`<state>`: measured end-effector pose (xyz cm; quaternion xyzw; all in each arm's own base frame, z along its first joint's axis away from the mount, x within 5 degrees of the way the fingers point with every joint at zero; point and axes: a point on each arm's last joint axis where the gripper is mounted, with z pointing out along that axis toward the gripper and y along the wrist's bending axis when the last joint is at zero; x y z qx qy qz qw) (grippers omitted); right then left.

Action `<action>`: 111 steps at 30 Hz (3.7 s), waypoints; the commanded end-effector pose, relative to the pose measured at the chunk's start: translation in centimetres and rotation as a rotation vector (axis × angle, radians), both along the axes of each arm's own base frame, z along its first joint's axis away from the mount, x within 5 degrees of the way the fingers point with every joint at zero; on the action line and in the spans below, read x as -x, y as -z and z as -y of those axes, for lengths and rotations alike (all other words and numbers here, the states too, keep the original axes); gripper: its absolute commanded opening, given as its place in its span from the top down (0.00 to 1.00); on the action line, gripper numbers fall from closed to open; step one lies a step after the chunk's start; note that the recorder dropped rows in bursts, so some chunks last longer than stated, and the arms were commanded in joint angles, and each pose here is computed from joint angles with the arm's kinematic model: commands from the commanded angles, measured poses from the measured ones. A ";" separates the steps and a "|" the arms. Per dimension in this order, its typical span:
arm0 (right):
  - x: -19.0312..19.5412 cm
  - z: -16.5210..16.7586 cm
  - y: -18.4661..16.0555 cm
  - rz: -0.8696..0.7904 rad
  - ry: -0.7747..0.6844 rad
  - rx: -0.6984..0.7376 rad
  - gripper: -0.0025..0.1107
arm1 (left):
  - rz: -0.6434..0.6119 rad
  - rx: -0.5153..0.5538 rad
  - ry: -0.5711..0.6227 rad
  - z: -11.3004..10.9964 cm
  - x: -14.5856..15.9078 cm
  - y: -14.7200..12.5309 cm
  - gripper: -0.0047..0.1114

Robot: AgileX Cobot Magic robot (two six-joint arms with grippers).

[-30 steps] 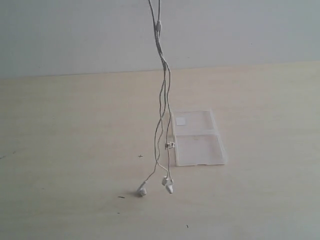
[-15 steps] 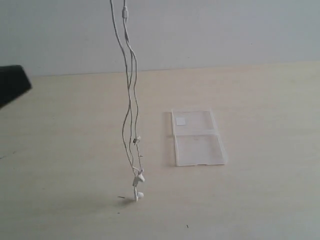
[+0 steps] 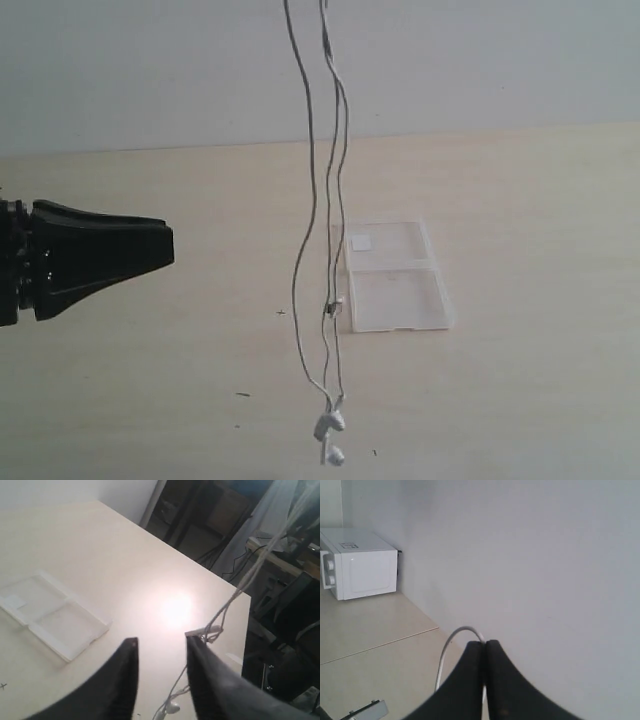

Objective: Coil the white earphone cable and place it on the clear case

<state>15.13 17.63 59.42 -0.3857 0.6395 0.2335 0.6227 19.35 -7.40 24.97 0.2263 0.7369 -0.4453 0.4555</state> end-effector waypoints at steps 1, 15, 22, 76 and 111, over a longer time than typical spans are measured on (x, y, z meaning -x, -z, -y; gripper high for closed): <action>-0.5 -0.5 0.1 0.008 0.006 -0.011 0.98 | 0.054 0.023 0.039 0.2 0.0 -0.5 0.41; -1.4 -1.6 0.5 -0.034 0.009 -0.051 0.98 | 0.397 -0.090 0.130 3.1 0.5 -1.0 0.45; -1.2 -1.8 0.4 -0.060 -0.023 -0.073 0.98 | 0.406 -0.130 0.016 3.0 -0.4 -0.9 0.41; -1.0 -2.1 0.0 -0.066 -0.061 -0.137 0.98 | 0.387 0.091 0.116 5.7 -1.9 -2.5 0.94; -0.8 -1.5 -0.2 -0.041 -0.036 -0.121 0.98 | 0.391 -0.032 0.160 8.3 -3.2 -2.0 0.96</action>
